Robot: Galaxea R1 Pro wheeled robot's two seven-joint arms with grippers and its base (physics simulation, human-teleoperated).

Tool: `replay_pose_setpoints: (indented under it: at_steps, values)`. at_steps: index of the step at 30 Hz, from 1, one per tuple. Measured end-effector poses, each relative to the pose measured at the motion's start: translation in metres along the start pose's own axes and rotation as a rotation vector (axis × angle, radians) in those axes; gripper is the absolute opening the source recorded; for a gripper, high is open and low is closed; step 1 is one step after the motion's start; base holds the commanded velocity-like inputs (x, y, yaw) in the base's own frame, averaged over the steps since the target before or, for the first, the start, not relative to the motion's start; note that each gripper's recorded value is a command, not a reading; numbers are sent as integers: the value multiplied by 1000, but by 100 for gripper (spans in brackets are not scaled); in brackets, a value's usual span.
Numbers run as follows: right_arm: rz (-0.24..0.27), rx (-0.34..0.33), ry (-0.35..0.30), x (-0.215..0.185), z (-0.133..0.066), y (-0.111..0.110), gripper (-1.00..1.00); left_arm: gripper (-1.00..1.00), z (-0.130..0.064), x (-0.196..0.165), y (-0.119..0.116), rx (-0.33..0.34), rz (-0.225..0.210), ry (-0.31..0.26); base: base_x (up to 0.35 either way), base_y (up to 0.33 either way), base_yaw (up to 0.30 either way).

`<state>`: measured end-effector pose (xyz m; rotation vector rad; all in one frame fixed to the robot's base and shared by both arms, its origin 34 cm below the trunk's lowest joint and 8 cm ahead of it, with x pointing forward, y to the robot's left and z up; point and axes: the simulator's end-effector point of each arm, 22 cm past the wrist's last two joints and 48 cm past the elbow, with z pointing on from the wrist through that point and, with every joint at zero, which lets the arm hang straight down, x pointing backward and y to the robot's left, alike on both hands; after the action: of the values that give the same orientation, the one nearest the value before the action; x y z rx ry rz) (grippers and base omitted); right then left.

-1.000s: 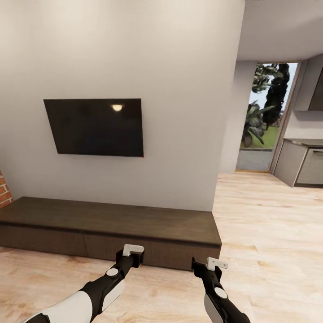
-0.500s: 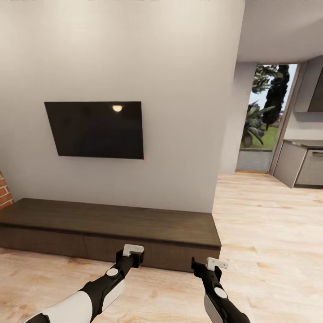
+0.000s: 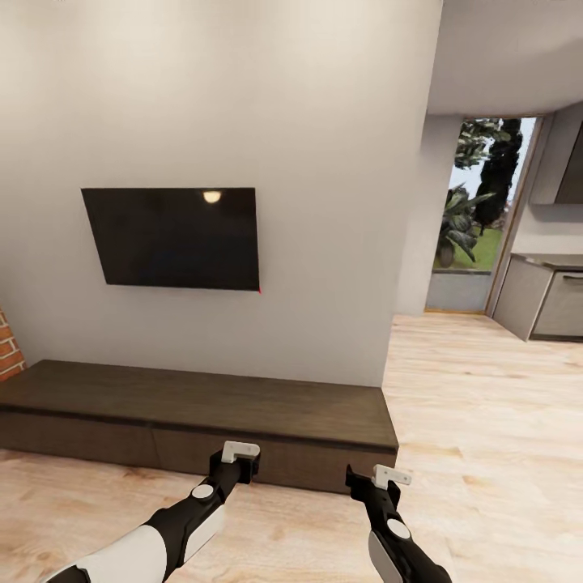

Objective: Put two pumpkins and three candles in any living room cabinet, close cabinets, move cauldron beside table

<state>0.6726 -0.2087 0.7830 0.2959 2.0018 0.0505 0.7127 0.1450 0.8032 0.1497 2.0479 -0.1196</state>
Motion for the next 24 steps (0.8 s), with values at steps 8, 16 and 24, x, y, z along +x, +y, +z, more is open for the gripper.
replay_pose_setpoints:
  at_steps: [8,16,24]
  values:
    - [-3,12,36,9,-8,-5,100,100,-8,10,18,-38,9,37,0,0,0]
    - [-10,12,50,8,-15,-4,100,100,-20,33,45,-90,26,95,0,0,0]
    - [-38,60,165,54,-32,-31,100,100,-52,97,44,-95,16,196,0,0,0]
